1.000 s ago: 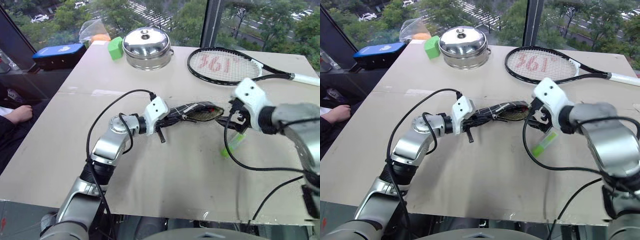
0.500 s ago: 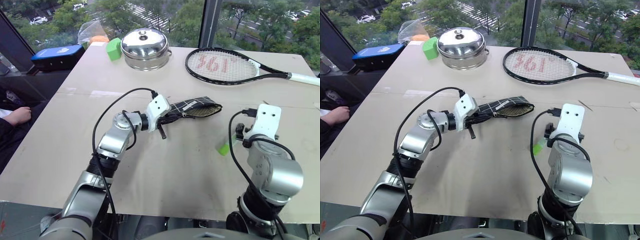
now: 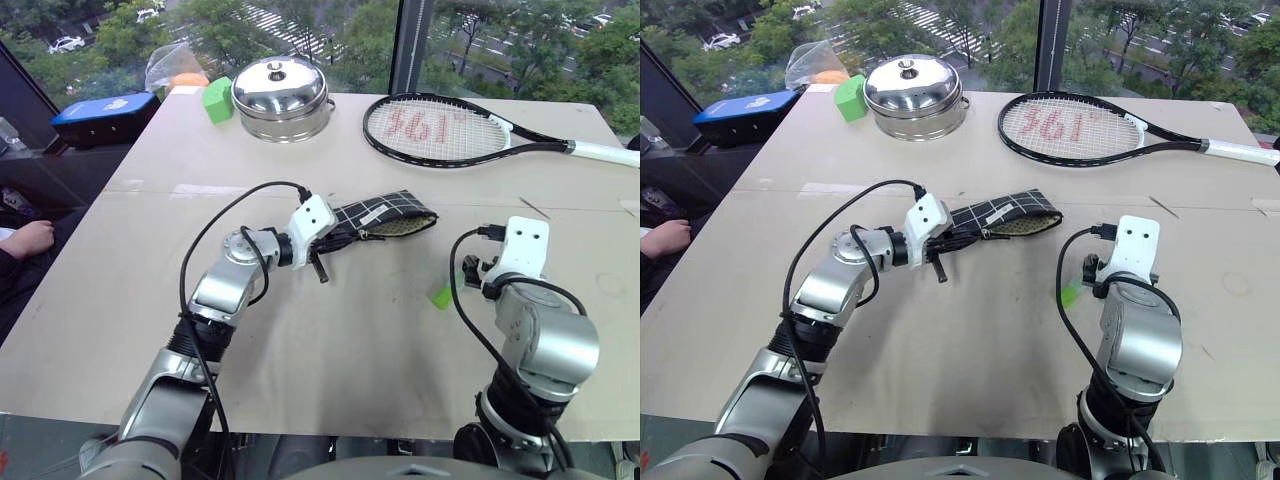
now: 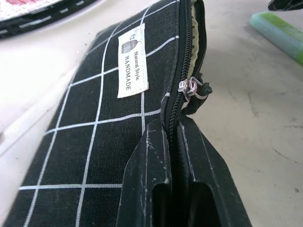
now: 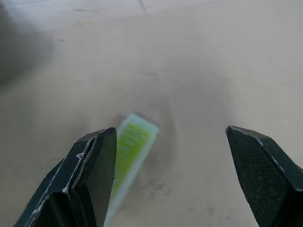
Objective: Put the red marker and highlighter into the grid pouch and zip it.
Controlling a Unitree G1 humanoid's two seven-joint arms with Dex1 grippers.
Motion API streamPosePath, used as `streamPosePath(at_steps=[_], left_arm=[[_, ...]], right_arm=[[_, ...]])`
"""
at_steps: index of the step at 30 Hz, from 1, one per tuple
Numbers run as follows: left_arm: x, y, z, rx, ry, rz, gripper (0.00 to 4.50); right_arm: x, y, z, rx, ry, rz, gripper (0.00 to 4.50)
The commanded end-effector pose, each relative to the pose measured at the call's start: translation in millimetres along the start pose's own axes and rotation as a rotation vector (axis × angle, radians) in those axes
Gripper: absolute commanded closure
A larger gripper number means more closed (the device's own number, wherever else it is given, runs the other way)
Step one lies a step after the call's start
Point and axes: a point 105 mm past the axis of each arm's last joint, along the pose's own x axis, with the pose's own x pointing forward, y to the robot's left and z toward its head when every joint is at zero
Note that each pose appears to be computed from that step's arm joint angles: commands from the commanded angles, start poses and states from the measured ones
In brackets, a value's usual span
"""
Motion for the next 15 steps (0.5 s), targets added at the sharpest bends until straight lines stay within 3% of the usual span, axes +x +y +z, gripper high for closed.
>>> streamPosePath(at_steps=[1,9,15], left_arm=[[-3,2,10,0.028,-0.027,0.015,4.5],[-2,-1,11,0.024,-0.03,0.01,4.5],[-2,-2,11,0.02,-0.031,0.012,4.5]], right_arm=[[-14,51,-36,0.278,0.157,0.204,0.79],[-9,58,-38,0.252,0.194,0.215,0.79],[-3,59,-11,0.192,0.113,0.31,0.79]])
